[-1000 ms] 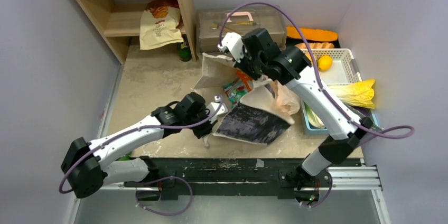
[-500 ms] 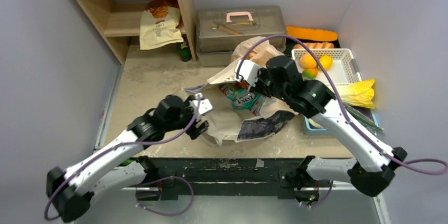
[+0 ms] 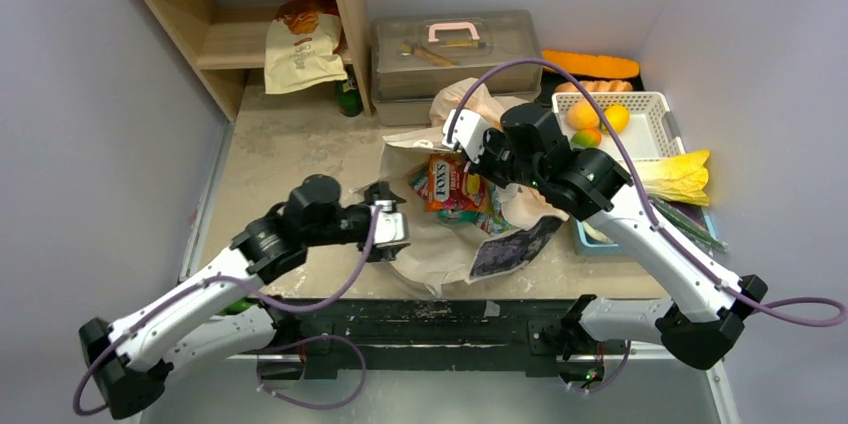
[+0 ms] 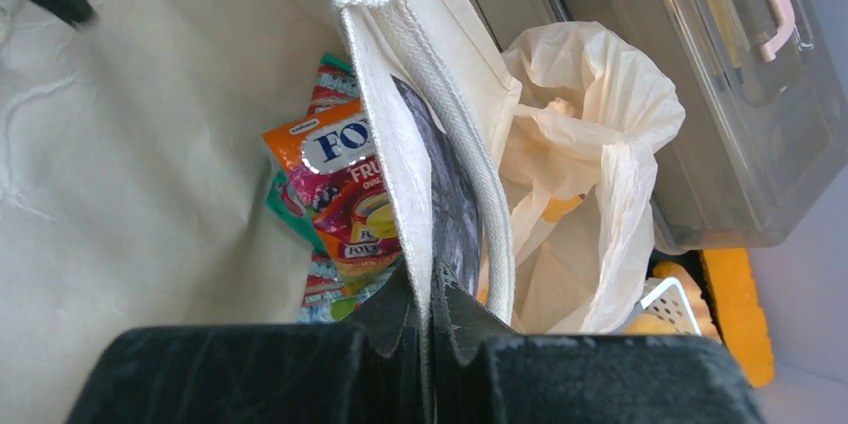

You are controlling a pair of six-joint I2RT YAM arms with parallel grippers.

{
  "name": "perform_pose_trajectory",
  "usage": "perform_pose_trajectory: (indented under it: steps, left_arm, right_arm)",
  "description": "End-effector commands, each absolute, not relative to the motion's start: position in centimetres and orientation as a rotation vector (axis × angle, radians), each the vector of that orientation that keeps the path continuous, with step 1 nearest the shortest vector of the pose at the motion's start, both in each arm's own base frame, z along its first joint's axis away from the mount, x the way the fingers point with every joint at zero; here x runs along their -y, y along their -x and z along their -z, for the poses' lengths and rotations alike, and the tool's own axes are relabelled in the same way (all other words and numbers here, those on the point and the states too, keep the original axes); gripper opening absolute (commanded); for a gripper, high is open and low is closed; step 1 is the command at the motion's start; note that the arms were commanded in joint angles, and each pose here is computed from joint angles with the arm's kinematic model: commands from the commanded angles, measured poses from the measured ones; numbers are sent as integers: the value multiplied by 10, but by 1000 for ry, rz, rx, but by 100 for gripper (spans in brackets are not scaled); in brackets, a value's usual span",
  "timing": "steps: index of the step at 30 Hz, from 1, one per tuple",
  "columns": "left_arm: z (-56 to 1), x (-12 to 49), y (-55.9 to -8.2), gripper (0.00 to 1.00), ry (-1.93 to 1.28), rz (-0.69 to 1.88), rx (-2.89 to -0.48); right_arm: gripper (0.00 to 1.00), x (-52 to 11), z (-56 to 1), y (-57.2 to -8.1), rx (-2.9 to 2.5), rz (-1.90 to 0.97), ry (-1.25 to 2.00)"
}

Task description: Untie the knot of the grocery bags and take out the mixed food

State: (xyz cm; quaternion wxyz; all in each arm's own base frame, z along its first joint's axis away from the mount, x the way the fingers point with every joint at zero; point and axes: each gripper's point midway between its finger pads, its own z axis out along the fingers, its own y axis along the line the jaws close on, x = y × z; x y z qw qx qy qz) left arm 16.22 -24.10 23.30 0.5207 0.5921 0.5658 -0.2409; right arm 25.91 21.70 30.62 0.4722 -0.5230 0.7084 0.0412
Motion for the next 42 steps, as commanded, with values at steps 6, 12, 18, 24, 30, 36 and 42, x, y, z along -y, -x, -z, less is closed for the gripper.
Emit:
perform_pose_trajectory:
  steps: [6,12,18,24,30,36,42]
  left_arm:
    - [-233,315,-204,84,-1672,422,-1114]
    - [-195,344,-232,82,-1777,292,-1101]
    - [-165,357,-261,82,-1777,149,-1118]
    - [-142,364,-280,83,-1795,78,-1172]
    - [-127,372,-295,80,-1784,24,-1157]
    - [-119,376,-305,68,-1783,-18,-1168]
    - [-111,375,-307,52,-1783,-30,-1169]
  right_arm:
    - [0,-235,-341,-254,-1659,-229,1204]
    - [0,-238,-339,-252,-1664,-254,1200]
    - [0,-237,-338,-251,-1670,-257,1202]
    - [0,-237,-338,-248,-1671,-269,1215]
    - [0,-238,-334,-247,-1680,-266,1236]
    - [0,-238,-331,-247,-1681,-267,1244]
    - [0,-240,-333,-247,-1674,-274,1246]
